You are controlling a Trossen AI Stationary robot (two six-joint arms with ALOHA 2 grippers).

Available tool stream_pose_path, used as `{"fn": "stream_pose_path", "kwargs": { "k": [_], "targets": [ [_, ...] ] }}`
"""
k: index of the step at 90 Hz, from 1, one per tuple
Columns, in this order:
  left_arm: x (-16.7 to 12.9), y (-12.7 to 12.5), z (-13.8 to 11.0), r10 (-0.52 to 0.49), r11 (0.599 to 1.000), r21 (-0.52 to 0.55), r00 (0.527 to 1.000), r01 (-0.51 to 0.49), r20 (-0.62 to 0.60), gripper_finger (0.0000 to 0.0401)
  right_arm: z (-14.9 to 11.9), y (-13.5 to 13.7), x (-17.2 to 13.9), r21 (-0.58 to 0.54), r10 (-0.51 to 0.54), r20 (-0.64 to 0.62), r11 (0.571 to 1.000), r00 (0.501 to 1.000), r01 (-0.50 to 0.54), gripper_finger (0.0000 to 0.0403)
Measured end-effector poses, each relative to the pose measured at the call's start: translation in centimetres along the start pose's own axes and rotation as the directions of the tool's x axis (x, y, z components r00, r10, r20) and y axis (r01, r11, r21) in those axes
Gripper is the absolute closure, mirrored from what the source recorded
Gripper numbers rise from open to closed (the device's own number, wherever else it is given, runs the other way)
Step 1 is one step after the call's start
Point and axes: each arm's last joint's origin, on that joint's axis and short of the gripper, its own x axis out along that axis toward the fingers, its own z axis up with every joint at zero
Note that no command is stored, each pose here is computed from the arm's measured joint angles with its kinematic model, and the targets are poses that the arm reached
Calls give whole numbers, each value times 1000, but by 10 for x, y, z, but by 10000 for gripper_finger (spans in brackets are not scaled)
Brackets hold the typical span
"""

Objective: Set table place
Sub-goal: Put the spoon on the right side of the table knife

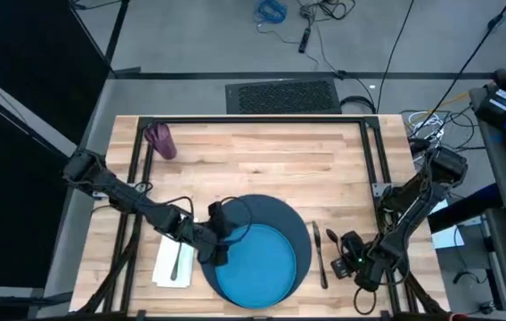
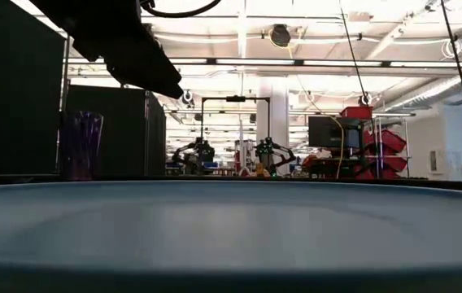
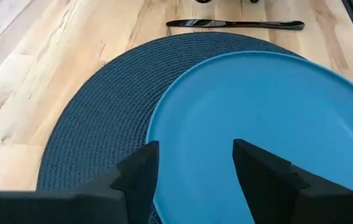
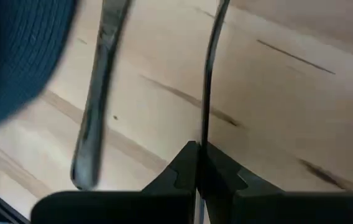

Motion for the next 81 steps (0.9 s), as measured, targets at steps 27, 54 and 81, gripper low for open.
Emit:
{"fn": "stream_pose_path", "kwargs": {
  "k": [27, 54, 81],
  "targets": [
    [-2, -5, -2, -15, 1000, 12, 1000, 15, -2, 212, 13, -13, -29, -11, -69, 10, 998, 998, 69, 403],
    [-3, -7, -3, -20, 1000, 18, 1000, 20, -2, 212, 35, -33, -65, -39, -88, 108, 995, 990, 93, 403],
    [-3, -7, -3, -19, 1000, 17, 1000, 19, -2, 212, 64, -50, -97, -8, -47, 150, 999, 988, 49, 403]
  ]
}}
